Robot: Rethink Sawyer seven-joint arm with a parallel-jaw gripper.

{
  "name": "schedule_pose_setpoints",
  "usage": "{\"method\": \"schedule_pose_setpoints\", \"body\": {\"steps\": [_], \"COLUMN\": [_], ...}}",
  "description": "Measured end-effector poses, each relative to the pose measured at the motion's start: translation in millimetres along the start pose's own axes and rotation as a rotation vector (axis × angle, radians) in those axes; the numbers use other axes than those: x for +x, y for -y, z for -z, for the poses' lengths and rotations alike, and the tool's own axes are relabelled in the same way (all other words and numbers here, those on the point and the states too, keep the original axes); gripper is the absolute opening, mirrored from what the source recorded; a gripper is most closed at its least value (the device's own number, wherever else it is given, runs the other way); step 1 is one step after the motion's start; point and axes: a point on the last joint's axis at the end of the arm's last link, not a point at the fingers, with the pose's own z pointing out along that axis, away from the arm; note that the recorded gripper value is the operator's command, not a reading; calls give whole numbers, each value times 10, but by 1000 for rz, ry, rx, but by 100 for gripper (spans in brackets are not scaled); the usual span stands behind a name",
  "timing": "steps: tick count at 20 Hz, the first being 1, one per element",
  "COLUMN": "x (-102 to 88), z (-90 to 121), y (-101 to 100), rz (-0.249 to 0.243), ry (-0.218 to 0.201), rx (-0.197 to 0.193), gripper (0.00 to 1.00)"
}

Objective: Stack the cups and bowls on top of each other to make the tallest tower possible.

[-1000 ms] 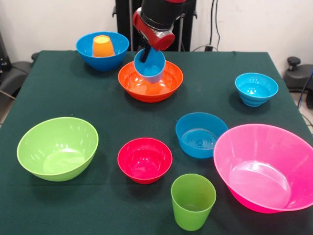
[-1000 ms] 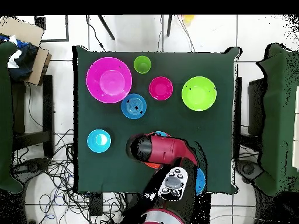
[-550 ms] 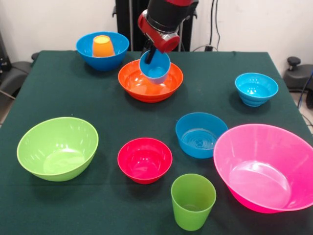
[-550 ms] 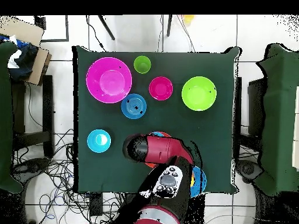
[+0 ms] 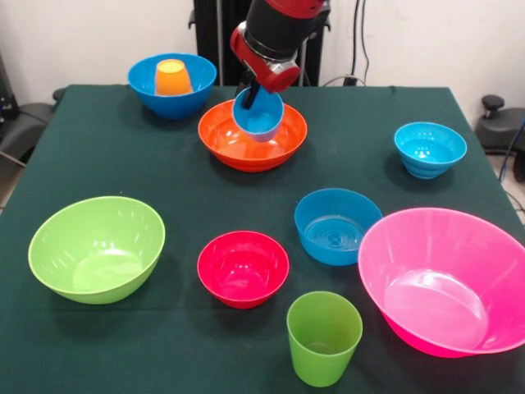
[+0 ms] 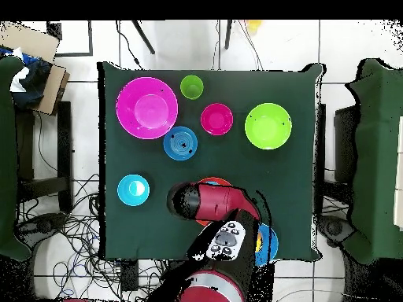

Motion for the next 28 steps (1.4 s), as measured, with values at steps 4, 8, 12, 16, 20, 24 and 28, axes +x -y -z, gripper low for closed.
{"method": "schedule_pose_setpoints", "body": {"steps": [4,8,12,16,20,24,28], "x": [-5,-22,-29,-31,-36,-59,-91], "z": [-8,-8,-10,-10,-12,-16,-20], "y": [13,33,44,47,49,43,29], "rz": [-1,-5,-6,-6,-8,-10,-12], "ry": [0,3,4,4,4,15,29], "rx": [3,6,8,9,9,-2,-18], "gripper": [0,0,0,0,0,0,0]}}
